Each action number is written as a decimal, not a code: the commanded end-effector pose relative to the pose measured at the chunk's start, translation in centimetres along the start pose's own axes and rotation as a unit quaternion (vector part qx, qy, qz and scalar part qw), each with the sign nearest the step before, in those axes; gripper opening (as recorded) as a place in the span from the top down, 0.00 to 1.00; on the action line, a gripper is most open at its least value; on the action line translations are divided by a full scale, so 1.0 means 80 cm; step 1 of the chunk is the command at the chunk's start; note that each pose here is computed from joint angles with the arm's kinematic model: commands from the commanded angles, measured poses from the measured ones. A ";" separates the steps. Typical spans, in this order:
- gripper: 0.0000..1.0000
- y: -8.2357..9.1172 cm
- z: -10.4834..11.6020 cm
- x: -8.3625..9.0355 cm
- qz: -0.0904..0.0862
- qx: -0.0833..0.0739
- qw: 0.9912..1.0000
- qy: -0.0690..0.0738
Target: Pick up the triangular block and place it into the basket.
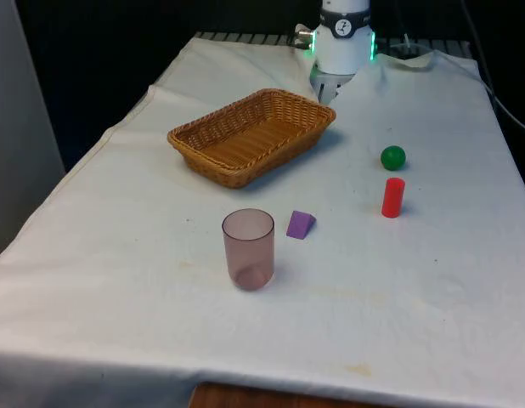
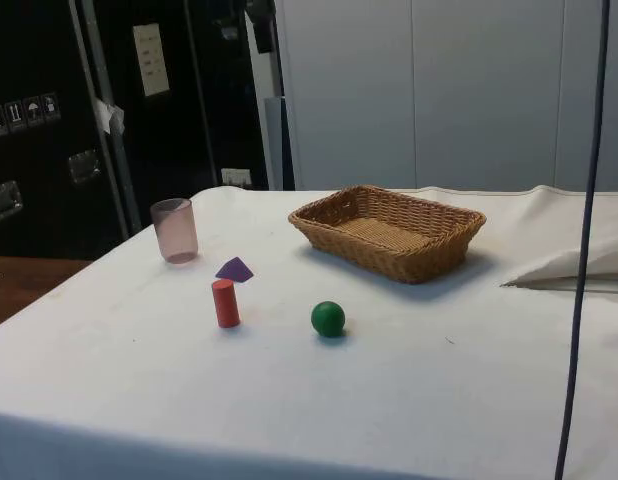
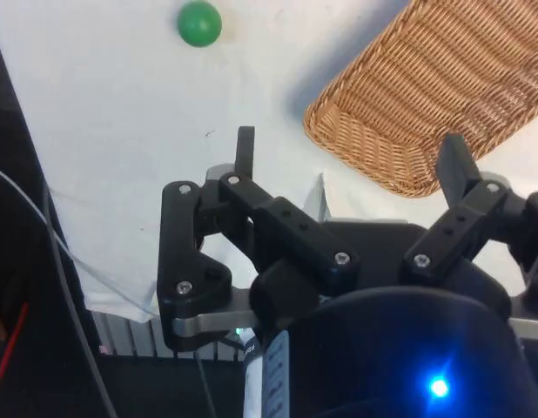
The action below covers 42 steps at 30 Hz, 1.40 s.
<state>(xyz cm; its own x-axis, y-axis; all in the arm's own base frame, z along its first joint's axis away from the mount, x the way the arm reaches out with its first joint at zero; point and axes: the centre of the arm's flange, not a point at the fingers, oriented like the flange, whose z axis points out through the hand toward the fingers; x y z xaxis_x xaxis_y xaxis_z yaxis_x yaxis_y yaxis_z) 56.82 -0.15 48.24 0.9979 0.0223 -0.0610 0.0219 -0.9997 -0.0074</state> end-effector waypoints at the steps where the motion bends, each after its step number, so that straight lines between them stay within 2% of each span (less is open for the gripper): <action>1: 0.00 0.000 0.002 0.004 -0.001 0.002 1.000 -0.002; 7: 0.00 -0.004 0.013 0.020 0.001 -0.001 1.000 0.007; 8: 0.00 -0.002 0.013 0.017 -0.001 -0.003 1.000 0.006; 11: 0.00 -0.010 0.020 0.028 0.005 -0.001 1.000 0.015; 16: 0.00 -0.014 0.025 0.033 0.008 -0.003 1.000 0.018; 19: 0.00 -0.021 0.034 0.040 0.018 0.001 1.000 0.023; 23: 0.00 -0.026 0.045 0.044 0.025 0.003 0.999 0.024; 24: 0.00 -0.023 0.041 0.042 0.021 0.000 1.000 0.021; 26: 0.00 -0.030 0.054 0.046 0.029 0.004 0.999 0.025; 32: 0.00 -0.039 0.073 0.050 0.039 0.006 0.999 0.027; 33: 0.00 -0.038 0.071 0.049 0.035 0.003 0.999 0.022; 34: 0.00 -0.041 0.076 0.051 0.041 0.007 0.999 0.028; 40: 0.00 -0.050 0.102 0.060 0.054 0.004 0.998 0.033; 41: 0.00 -0.049 0.099 0.059 0.051 0.001 0.998 0.029; 42: 0.00 -0.050 0.104 0.061 0.056 0.004 0.998 0.035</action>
<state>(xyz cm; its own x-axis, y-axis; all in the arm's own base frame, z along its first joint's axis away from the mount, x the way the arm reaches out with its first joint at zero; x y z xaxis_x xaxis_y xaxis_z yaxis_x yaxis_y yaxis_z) 61.05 3.95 39.79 0.9965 -0.0841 -0.0015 -0.0841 -0.9964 -0.0057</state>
